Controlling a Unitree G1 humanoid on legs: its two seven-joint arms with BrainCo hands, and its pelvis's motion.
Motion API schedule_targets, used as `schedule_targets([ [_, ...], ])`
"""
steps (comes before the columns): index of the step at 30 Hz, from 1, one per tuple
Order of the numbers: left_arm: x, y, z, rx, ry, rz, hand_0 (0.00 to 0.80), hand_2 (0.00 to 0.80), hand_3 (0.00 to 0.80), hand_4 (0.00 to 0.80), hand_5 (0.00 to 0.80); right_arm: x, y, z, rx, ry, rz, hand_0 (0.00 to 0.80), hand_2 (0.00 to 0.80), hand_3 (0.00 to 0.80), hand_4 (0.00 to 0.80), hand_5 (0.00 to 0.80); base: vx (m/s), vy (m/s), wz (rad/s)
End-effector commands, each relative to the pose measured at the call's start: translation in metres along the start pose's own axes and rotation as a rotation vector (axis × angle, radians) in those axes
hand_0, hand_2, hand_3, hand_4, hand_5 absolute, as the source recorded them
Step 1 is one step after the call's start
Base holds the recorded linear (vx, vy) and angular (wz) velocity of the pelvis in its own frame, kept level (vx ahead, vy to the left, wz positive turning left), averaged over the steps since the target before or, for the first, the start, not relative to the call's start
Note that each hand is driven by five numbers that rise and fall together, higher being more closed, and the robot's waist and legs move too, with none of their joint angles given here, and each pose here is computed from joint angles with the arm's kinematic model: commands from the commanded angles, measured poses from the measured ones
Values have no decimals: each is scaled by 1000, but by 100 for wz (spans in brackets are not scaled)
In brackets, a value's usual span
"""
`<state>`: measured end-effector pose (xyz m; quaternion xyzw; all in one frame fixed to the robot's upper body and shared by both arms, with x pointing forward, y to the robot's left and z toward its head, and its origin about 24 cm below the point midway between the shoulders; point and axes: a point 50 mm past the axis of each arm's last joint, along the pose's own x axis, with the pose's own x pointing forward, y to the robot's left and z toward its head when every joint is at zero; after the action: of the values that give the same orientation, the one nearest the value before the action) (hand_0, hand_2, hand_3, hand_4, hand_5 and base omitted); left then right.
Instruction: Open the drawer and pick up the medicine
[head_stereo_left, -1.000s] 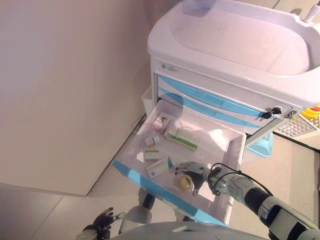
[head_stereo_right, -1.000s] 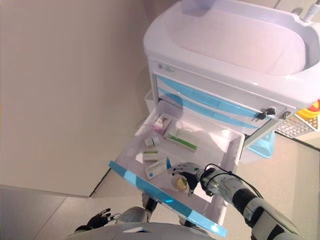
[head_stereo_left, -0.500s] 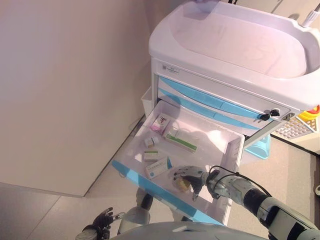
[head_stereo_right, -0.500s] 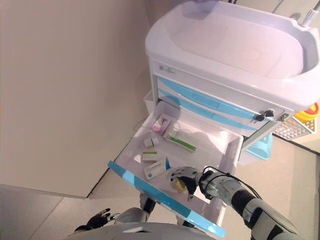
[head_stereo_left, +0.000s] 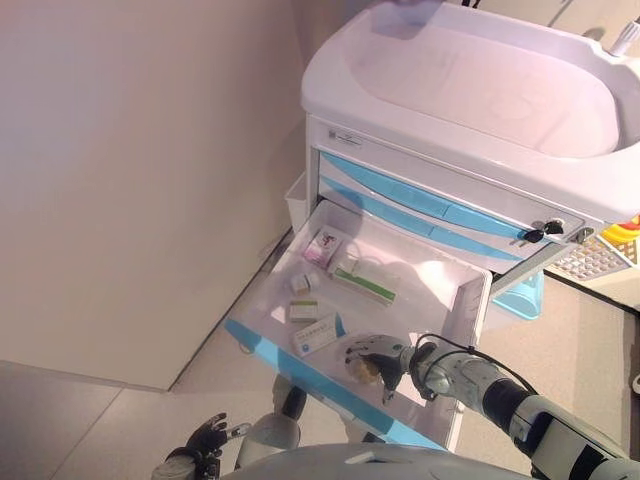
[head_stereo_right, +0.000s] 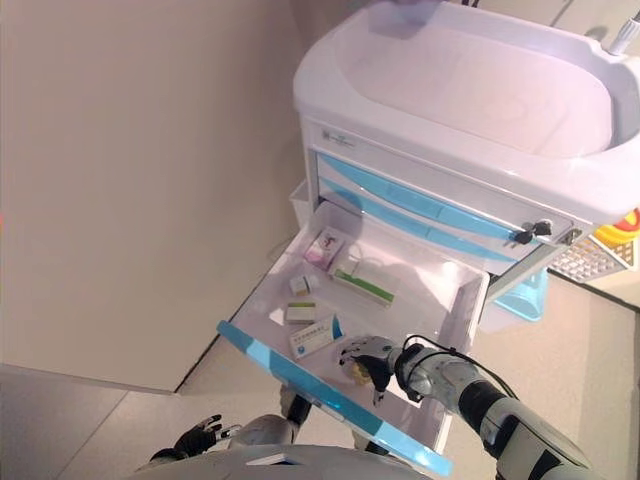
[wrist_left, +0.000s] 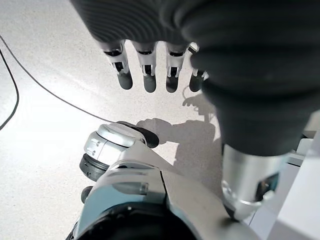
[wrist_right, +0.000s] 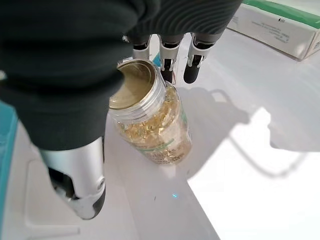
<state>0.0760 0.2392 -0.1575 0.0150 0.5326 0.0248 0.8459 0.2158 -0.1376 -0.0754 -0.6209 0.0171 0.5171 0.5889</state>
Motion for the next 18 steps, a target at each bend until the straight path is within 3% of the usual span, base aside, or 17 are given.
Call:
schedule_targets([
  [1, 5, 0, 11, 66, -9, -7, 0, 0, 0, 0, 0, 6, -8, 10, -37, -50, -45, 0, 0, 0, 0, 0, 0, 0, 0],
  [18, 4, -3, 9, 53, -14, -14, 0, 0, 0, 0, 0, 4, -11, 0, -110, 53, -154, 0, 0, 0, 0, 0, 0, 0, 0],
])
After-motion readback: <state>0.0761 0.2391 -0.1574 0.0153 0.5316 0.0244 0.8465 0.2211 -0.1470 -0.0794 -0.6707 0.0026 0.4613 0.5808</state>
